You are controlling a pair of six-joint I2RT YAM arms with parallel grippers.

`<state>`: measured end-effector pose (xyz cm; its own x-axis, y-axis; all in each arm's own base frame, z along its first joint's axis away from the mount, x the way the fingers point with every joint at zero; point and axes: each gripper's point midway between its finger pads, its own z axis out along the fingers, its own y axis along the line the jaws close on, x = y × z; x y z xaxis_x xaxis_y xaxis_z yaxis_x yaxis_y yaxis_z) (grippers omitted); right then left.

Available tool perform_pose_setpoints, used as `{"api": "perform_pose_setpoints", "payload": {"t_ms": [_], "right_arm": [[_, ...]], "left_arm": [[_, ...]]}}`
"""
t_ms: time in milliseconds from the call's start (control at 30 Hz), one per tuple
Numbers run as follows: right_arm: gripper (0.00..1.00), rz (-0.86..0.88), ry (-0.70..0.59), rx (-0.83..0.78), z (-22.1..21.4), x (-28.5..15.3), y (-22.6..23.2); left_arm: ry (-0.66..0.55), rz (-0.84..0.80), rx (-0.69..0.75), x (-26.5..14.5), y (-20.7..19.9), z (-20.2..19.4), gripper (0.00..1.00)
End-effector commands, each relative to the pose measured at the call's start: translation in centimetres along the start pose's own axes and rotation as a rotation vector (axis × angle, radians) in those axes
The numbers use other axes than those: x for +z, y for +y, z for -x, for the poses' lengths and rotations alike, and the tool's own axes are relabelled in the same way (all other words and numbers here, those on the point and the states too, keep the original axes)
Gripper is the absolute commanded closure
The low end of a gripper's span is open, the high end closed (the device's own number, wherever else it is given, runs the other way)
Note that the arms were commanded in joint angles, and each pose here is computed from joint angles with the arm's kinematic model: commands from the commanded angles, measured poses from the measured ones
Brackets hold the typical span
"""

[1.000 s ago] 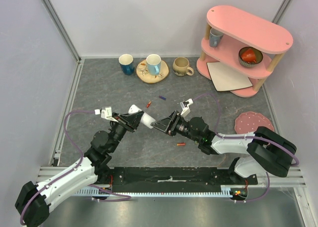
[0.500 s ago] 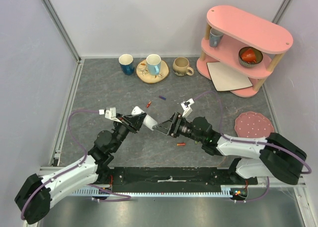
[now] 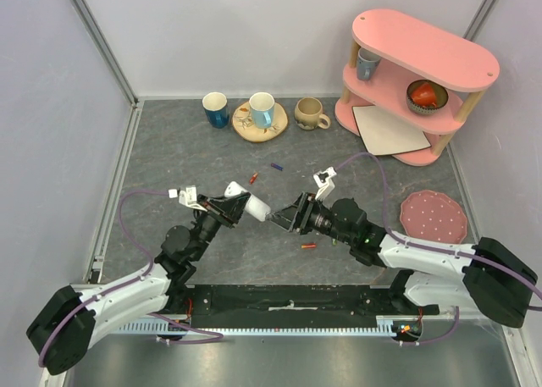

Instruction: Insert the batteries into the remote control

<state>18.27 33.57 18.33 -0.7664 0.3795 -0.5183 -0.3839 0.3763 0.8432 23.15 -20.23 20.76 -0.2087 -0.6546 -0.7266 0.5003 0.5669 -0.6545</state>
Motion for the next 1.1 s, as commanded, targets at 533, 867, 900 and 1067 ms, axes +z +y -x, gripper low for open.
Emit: {"api": "perform_pose_setpoints", "payload": {"t_ms": [533, 867, 900, 1067], "right_arm": [[0.37, 0.131, -0.035, 0.059, 1.1, 1.8, 2.4], [0.37, 0.116, -0.041, 0.052, 1.5, 2.3, 2.1], [0.37, 0.112, -0.044, 0.054, 1.5, 2.3, 2.0], [0.37, 0.115, -0.059, 0.069, 1.9, 2.6, 1.9]], "left_arm": [[-0.081, -0.057, -0.032, 0.1, -1.5, 1.8, 0.98], [-0.075, -0.053, -0.030, 0.2, -1.6, 1.9, 0.98], [-0.071, -0.054, -0.028, 0.2, -1.6, 1.8, 0.98], [-0.051, -0.065, -0.028, 0.2, -1.8, 1.4, 0.98]]}}
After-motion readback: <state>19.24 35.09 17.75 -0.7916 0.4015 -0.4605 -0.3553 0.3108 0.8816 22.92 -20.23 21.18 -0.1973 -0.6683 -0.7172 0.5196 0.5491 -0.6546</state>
